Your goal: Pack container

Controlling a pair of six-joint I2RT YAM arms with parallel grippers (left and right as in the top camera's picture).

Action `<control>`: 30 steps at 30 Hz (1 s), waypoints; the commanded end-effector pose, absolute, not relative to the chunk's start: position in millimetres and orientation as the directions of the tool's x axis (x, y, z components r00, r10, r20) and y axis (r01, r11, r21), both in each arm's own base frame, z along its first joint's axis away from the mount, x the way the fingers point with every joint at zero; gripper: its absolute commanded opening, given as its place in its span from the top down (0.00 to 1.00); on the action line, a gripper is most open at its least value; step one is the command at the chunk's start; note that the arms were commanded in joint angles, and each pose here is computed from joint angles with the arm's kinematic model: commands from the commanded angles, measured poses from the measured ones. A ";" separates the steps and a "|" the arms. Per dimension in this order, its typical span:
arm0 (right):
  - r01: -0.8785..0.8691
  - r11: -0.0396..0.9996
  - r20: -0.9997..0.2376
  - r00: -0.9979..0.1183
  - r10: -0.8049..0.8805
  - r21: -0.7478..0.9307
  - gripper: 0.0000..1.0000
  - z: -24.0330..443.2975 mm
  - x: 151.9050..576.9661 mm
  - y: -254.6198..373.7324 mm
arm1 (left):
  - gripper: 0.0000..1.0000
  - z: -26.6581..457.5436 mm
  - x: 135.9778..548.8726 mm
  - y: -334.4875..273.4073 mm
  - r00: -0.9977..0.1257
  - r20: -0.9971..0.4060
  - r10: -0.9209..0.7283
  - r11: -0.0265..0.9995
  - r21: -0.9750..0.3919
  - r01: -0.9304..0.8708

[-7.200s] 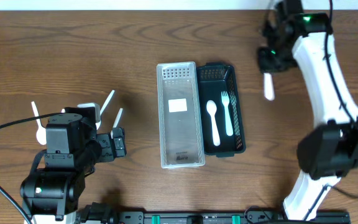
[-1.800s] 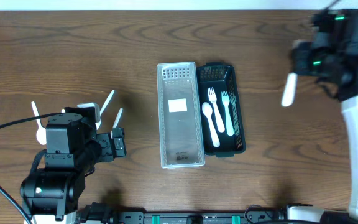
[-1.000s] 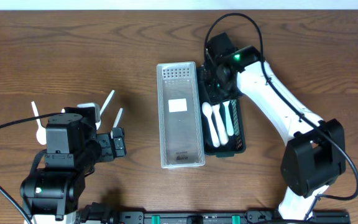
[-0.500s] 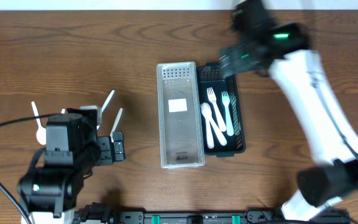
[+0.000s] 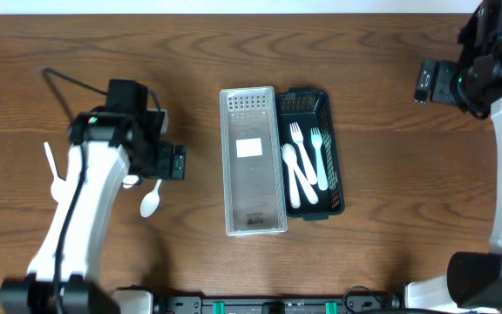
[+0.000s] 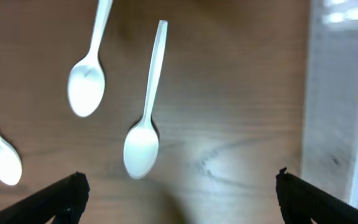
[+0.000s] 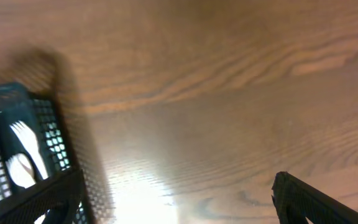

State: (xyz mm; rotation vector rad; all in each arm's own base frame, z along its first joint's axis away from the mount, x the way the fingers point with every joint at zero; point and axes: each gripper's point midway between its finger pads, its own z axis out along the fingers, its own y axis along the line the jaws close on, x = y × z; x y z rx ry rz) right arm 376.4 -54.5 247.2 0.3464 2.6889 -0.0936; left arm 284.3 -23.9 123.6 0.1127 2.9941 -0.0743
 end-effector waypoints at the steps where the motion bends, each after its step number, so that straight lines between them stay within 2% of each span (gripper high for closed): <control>1: 0.251 0.968 -0.367 -0.900 0.234 0.002 0.01 223.4 372.5 -52.3 | 0.02 100.4 286.3 -20.7 -0.990 -0.106 0.093 0.995 -0.023 0.096; 5: 0.257 0.966 -0.327 -0.913 0.243 -0.002 0.01 200.2 367.9 -51.8 | 0.02 77.0 290.8 -12.1 -0.990 -0.104 0.094 0.995 0.027 0.091; 13: 0.272 0.962 -0.279 -0.923 0.265 0.013 0.01 168.2 362.0 -47.9 | 0.02 41.3 284.1 -10.6 -0.986 -0.118 0.117 0.993 0.038 0.113; 21: 0.270 0.963 -0.272 -0.925 0.266 0.023 0.01 165.7 361.1 -46.0 | 0.02 14.6 279.9 -10.4 -0.985 -0.120 0.122 0.992 0.038 0.118; 30: 0.269 0.963 -0.271 -0.925 0.265 0.026 0.01 165.6 360.9 -45.3 | 0.02 -19.2 270.4 -10.0 -0.993 -0.011 0.117 0.993 0.030 0.117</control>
